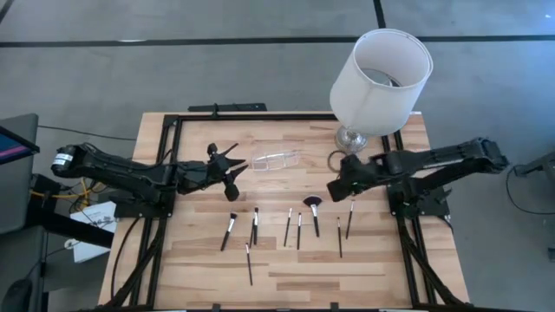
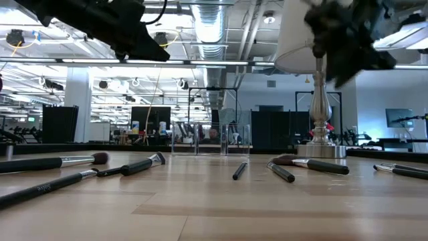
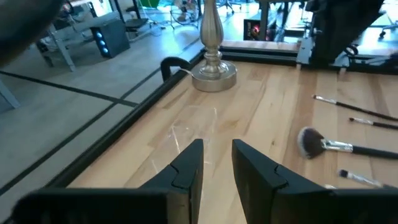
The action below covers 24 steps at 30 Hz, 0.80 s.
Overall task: Sort items
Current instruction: Put the brush into the transparent organizer
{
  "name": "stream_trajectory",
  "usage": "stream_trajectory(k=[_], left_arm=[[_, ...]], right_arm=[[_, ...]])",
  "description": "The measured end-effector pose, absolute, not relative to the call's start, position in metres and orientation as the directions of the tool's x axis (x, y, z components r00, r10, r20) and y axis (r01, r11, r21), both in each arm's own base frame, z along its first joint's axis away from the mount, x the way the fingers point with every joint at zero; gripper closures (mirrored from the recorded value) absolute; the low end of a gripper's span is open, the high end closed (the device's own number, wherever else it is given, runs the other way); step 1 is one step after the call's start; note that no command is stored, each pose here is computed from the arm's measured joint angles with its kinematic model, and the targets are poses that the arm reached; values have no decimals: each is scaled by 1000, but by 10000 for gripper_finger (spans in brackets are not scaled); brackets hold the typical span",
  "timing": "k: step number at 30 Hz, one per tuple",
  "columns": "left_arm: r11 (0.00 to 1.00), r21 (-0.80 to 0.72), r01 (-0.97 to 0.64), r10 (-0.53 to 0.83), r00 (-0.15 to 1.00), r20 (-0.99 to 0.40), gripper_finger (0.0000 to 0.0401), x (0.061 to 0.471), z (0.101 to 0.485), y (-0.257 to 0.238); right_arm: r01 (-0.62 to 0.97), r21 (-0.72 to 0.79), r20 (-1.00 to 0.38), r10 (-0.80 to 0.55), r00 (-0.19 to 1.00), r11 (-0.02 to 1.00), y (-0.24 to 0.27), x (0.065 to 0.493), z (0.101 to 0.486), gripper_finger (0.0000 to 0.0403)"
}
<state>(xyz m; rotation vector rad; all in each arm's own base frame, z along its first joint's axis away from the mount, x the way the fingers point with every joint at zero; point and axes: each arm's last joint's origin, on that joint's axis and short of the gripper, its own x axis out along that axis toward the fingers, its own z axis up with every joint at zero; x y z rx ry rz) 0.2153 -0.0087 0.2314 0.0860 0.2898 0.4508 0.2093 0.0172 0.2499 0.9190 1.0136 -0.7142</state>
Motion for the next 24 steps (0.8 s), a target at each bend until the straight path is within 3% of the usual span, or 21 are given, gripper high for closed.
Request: stream_trajectory(k=[10, 18, 24], left_arm=[[922, 120, -367, 386, 879, -279, 318, 216, 230, -10], [922, 143, -360, 388, 864, -320, 318, 211, 215, -10], [921, 147, -360, 388, 857, -339, 318, 208, 207, -9]], right_arm=[[969, -49, -997, 53, -64, 241, 28, 227, 193, 305], [966, -200, -977, 37, -209, 163, 35, 238, 159, 305], [947, -277, -956, 51, -288, 165, 37, 242, 140, 306]])
